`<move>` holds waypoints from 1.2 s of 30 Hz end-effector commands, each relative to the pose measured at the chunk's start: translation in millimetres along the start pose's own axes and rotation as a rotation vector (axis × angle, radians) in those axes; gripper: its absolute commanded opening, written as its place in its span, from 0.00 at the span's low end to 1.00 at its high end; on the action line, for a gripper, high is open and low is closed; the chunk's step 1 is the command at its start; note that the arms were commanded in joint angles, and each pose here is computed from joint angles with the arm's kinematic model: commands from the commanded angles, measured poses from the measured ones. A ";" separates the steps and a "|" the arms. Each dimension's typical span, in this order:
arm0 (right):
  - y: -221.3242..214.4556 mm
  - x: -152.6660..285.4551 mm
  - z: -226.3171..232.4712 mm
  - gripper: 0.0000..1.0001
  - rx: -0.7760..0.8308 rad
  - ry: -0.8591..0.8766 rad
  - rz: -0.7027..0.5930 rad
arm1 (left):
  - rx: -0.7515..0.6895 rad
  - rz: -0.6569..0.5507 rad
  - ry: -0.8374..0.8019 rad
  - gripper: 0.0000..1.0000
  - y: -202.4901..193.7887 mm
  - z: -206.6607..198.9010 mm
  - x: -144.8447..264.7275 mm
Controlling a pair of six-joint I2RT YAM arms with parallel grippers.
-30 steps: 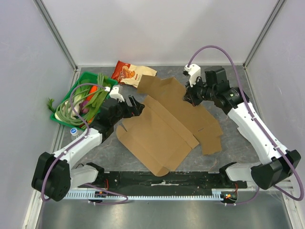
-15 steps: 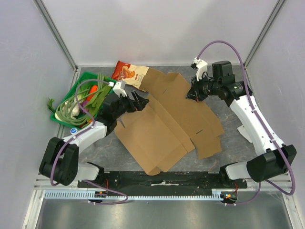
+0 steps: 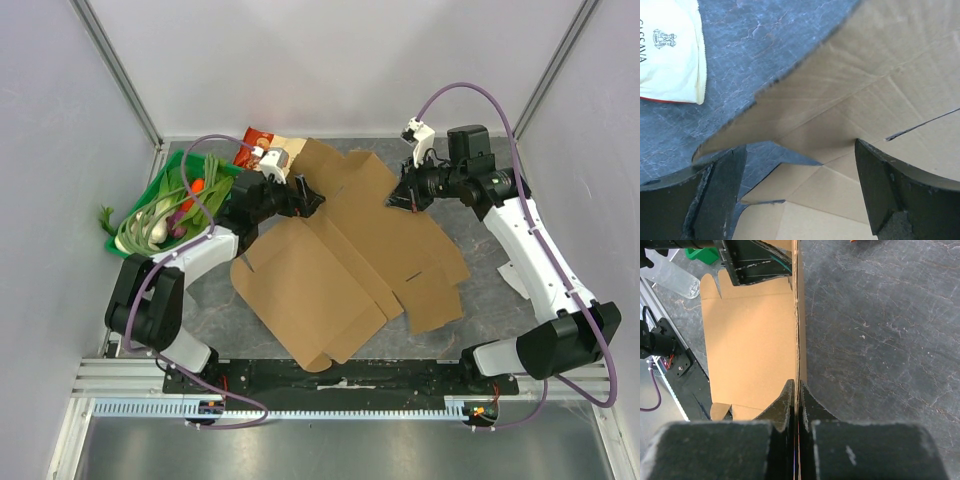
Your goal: Fold the paper box
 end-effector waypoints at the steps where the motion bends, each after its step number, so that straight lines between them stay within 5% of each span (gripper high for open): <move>1: 12.6 10.0 14.0 0.00 0.043 0.060 -0.065 | -0.146 0.051 -0.002 0.95 -0.2 7.8 -7.6; 4: 11.6 9.8 13.3 0.00 0.043 0.062 -0.071 | -0.125 0.044 -0.065 0.91 -1.9 1.7 -6.6; 13: 14.8 5.3 5.6 0.00 0.041 0.007 -0.086 | 0.005 0.004 -0.232 0.59 -15.4 -42.4 19.0; 19: 6.0 -11.4 2.2 0.00 0.051 0.012 -0.077 | 0.098 0.032 -0.289 0.60 -29.3 -53.8 11.5; 30: 0.9 -35.2 0.4 0.00 0.200 -0.139 0.002 | 0.215 0.135 -0.160 0.60 -61.5 -44.8 13.3; 36: -14.1 -53.2 10.1 0.00 0.296 -0.240 0.058 | 0.202 0.137 0.015 0.78 -68.9 -37.4 46.5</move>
Point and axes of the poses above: each gripper's point midway between its finger pads, its own x axis back along the fingers, its own z axis along the line the jaws close on, y = z × x, the point moved 9 cm from there along x, back along the fingers, and after that the axes turned 14 degrees about -x, right-handed, at the moved point
